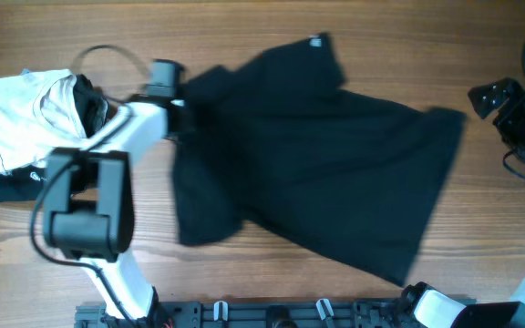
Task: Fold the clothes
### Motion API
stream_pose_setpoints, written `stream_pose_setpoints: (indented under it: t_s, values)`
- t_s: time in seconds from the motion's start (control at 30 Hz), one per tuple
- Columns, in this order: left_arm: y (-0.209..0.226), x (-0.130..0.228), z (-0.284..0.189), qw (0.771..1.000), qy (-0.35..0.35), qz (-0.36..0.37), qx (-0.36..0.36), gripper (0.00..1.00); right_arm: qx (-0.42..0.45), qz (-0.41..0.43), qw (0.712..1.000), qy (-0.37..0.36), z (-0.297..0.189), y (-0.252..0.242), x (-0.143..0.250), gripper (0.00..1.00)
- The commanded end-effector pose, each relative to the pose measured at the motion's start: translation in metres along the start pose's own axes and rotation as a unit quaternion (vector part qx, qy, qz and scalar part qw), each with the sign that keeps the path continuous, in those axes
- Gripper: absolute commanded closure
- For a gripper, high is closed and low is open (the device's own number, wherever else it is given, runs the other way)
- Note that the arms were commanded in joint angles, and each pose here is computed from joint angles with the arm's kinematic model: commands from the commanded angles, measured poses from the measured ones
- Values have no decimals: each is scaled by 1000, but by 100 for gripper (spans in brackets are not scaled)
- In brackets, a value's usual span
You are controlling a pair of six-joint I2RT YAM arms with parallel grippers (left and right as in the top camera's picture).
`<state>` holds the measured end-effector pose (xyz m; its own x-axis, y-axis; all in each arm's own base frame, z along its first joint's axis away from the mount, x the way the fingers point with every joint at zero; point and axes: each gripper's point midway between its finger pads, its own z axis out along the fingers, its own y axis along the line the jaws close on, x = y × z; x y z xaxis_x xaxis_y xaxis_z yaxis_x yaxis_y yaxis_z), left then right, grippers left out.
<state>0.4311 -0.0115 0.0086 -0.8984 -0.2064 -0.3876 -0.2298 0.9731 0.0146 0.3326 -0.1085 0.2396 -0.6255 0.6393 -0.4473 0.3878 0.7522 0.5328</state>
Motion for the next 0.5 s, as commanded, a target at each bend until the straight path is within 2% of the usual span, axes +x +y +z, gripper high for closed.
stream_pose_setpoints:
  t_s: [0.0,0.07,0.1,0.13,0.17,0.2,0.27,0.37,0.47]
  values:
    - [42,-29,-39,995,-42,-91,20,94,47,31,998,28,25,-29,12,1]
    - [38,-37,-58,993,-58,-96,48,65,52,38,996,54,41,-39,25,1]
    - [34,-40,-68,992,-65,-93,60,55,56,44,995,72,50,-46,32,1]
    - [26,-41,-79,991,-71,-86,75,39,48,25,995,88,58,-49,37,1]
    - [20,-42,-87,990,-75,-82,85,35,30,7,995,97,64,-46,39,1]
    - [13,-42,-94,989,-78,-75,96,32,11,4,994,109,72,-44,41,11]
    - [-9,-38,-100,988,-75,-55,126,34,24,21,990,134,90,-48,50,25]
    - [-35,-29,-103,986,-66,-24,151,42,44,16,985,165,132,-50,67,28]
    - [-66,-4,-107,984,-39,45,166,39,78,-1,985,156,190,-61,71,29]
